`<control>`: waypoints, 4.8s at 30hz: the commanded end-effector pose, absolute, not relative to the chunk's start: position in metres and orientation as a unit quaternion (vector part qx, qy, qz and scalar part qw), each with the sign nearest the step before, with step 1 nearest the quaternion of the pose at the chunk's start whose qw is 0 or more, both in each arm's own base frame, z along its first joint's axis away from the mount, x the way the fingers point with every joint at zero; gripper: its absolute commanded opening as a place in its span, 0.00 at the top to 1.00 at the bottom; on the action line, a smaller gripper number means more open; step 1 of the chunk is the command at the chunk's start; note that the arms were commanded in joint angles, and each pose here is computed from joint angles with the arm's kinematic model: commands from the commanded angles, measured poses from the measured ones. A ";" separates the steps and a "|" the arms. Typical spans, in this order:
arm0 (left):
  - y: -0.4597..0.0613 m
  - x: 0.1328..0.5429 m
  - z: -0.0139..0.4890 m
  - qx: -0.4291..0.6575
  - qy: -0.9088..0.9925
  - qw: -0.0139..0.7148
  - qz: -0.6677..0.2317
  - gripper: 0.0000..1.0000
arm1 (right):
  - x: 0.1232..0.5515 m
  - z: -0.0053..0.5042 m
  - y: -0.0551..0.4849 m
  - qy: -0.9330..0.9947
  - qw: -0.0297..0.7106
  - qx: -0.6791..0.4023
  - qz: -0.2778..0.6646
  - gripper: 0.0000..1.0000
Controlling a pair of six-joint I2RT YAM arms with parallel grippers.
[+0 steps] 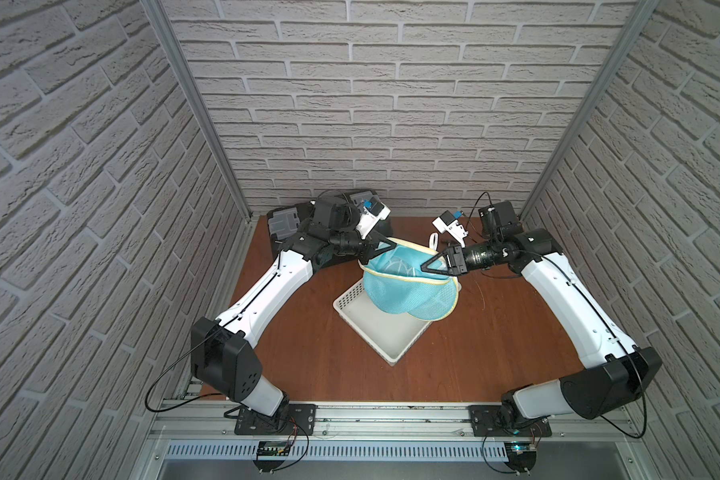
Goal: Turn the laundry bag inside out
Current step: Turn over the laundry bag.
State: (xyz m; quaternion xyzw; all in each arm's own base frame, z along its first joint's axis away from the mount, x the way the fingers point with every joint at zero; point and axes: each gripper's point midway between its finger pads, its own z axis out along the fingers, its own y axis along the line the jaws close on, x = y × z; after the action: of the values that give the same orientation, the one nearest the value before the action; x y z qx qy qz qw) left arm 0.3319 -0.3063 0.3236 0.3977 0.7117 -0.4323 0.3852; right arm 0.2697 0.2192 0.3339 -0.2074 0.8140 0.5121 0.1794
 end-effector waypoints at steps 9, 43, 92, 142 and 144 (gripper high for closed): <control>-0.321 0.343 0.323 0.352 0.710 0.330 -0.513 0.87 | 0.242 0.426 0.237 0.711 0.244 -0.296 0.589 0.97; -0.306 0.318 0.413 0.455 0.547 0.692 -0.119 0.03 | 0.323 0.304 0.192 0.876 0.218 -0.125 0.412 0.97; -0.323 0.384 0.287 -0.229 0.809 0.259 -0.475 0.11 | 0.385 0.327 0.144 0.837 0.496 -0.029 0.227 0.97; -0.320 0.410 0.259 -0.258 0.781 0.282 -0.493 1.00 | 0.423 0.380 0.131 0.676 0.529 0.226 0.460 0.97; -0.316 0.414 0.252 -0.261 0.780 0.287 -0.490 1.00 | 0.428 0.380 0.132 0.654 0.515 0.242 0.498 0.97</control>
State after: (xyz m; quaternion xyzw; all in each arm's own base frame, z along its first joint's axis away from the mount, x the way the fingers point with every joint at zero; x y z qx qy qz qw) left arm 0.4010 -0.3374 0.2556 -0.2517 0.7866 -0.5077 0.2453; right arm 0.4187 0.1410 0.3313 0.2063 0.7447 0.4066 0.4873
